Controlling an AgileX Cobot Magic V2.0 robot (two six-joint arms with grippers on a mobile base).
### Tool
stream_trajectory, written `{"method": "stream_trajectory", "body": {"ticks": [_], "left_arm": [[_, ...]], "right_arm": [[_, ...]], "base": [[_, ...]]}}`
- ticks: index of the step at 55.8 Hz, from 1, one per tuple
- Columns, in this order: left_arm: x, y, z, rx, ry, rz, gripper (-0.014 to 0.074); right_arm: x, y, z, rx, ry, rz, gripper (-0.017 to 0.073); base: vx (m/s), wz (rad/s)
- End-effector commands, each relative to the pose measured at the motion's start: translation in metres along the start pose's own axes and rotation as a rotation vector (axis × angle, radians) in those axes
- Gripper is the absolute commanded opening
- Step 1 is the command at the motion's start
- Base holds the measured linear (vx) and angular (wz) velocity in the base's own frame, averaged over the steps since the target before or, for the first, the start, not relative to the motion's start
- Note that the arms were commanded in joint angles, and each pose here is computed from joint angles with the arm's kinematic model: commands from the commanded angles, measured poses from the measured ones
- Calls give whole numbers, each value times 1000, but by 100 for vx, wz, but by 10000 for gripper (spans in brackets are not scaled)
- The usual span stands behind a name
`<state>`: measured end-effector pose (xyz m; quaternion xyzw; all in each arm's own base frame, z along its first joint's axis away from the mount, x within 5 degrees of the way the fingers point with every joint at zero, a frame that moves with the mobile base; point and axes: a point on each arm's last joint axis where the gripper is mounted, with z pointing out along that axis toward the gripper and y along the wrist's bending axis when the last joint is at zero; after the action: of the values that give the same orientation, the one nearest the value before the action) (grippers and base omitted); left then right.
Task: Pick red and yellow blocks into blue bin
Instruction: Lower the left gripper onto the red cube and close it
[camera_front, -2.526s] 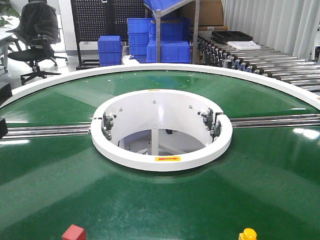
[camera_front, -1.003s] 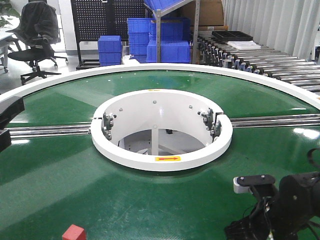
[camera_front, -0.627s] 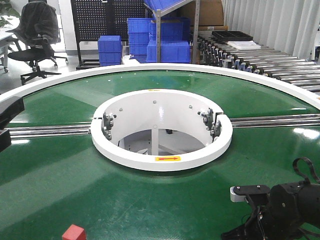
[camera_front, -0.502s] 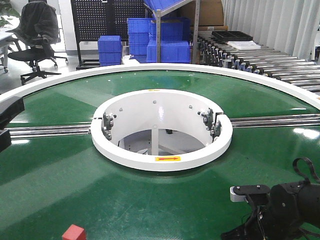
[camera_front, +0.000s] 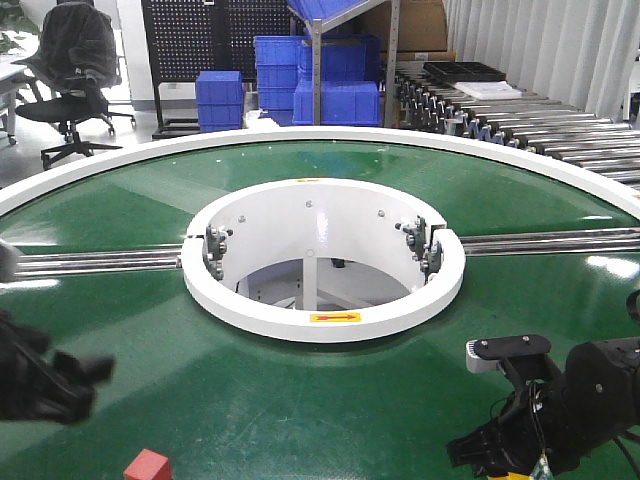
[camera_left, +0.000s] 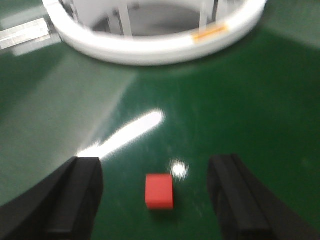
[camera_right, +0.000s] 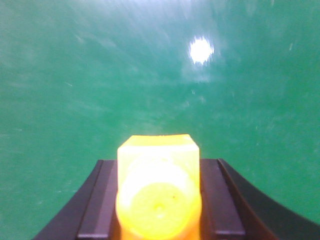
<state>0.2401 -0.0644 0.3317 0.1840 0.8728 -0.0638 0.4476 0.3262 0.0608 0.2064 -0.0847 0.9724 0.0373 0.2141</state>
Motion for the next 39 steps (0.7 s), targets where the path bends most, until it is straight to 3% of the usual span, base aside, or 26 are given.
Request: {"method": "stream_trajectory", "body": {"ticks": [1, 7, 39], "left_arm": [[-10, 4, 13, -17, -26, 2, 569], [-5, 7, 37, -19, 47, 21, 569], [6, 13, 130, 30, 278, -13, 569]], "right_arm": [[-13, 1, -21, 1, -106, -14, -10], [-13, 1, -21, 1, -102, -14, -10], [-13, 1, -21, 2, -105, -16, -10]], "base": [[0, 0], [0, 0], [0, 0]]}}
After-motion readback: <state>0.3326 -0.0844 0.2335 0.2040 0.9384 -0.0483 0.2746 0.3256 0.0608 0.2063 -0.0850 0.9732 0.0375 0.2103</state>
